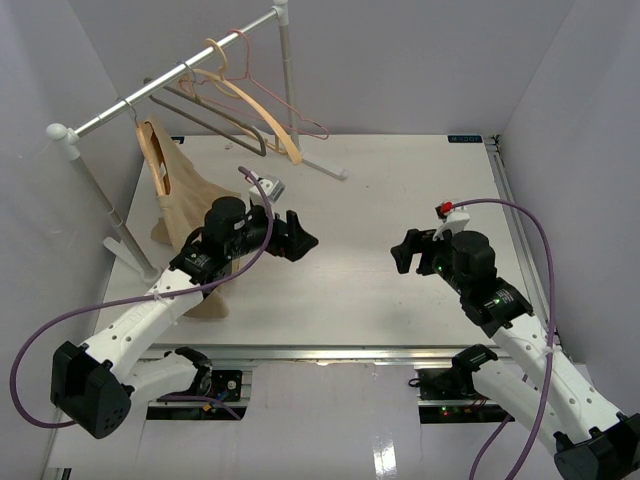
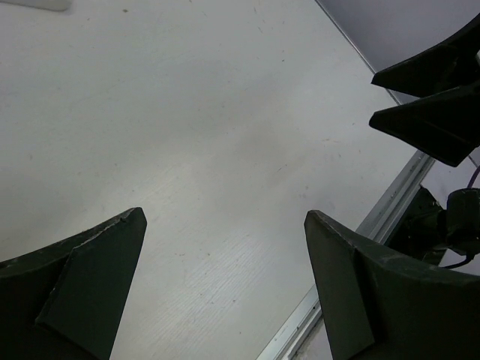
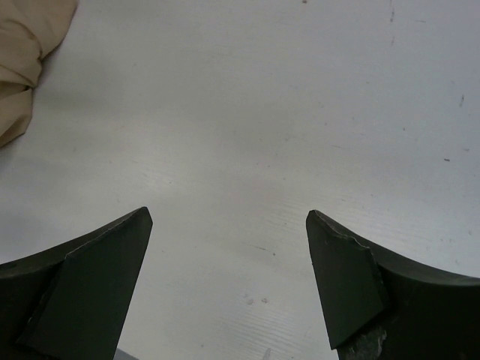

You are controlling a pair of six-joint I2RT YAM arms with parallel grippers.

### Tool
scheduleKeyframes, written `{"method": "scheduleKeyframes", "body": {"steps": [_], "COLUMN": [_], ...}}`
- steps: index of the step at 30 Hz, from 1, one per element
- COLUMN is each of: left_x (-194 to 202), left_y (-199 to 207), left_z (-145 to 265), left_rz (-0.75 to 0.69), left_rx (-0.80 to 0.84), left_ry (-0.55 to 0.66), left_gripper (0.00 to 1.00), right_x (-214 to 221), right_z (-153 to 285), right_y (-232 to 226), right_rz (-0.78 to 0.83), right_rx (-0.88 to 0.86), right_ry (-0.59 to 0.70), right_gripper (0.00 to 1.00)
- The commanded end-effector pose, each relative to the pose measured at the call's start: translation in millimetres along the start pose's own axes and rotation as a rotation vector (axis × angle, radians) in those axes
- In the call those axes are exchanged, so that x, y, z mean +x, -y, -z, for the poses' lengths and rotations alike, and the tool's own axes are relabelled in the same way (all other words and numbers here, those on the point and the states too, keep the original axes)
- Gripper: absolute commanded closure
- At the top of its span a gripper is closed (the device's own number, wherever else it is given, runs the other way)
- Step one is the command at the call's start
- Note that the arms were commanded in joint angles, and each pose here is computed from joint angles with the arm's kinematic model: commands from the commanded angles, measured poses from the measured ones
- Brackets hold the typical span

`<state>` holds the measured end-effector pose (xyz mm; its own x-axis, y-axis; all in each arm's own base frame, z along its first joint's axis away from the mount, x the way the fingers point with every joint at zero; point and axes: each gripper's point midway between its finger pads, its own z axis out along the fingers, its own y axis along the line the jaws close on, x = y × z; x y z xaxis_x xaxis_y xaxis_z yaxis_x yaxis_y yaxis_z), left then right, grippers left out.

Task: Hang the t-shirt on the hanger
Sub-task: Reset both arms

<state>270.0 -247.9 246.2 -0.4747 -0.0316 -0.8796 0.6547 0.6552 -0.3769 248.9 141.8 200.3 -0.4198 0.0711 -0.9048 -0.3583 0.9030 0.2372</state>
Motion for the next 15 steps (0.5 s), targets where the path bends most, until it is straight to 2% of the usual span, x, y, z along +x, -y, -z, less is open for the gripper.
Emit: {"method": "scheduleKeyframes", "body": {"steps": [1,6,15], "left_x": [-10.6,14.6,8.9], "left_y": [25.4,27.2,47.5], "left_z": [4.8,13.2,23.9], "left_rz": [-0.031,-0.041,-0.052], "left_rx": [0.074,0.073,0.139], "left_ry": [0.153,0.182,0.202], "left_gripper": [0.02,0.02,0.02], "right_x": [-25.9,-28.1,-47.2], "right_z": [8.6,16.3,36.1], "right_y": [9.3,-3.8,-5.0], "right_rz": [-0.033,0.019,0.040], "right_rx": [0.079,-0.018,-0.025], "right_ry": [0.066,0.117,0.210], "right_gripper": [0.10,0.10,0.10]}}
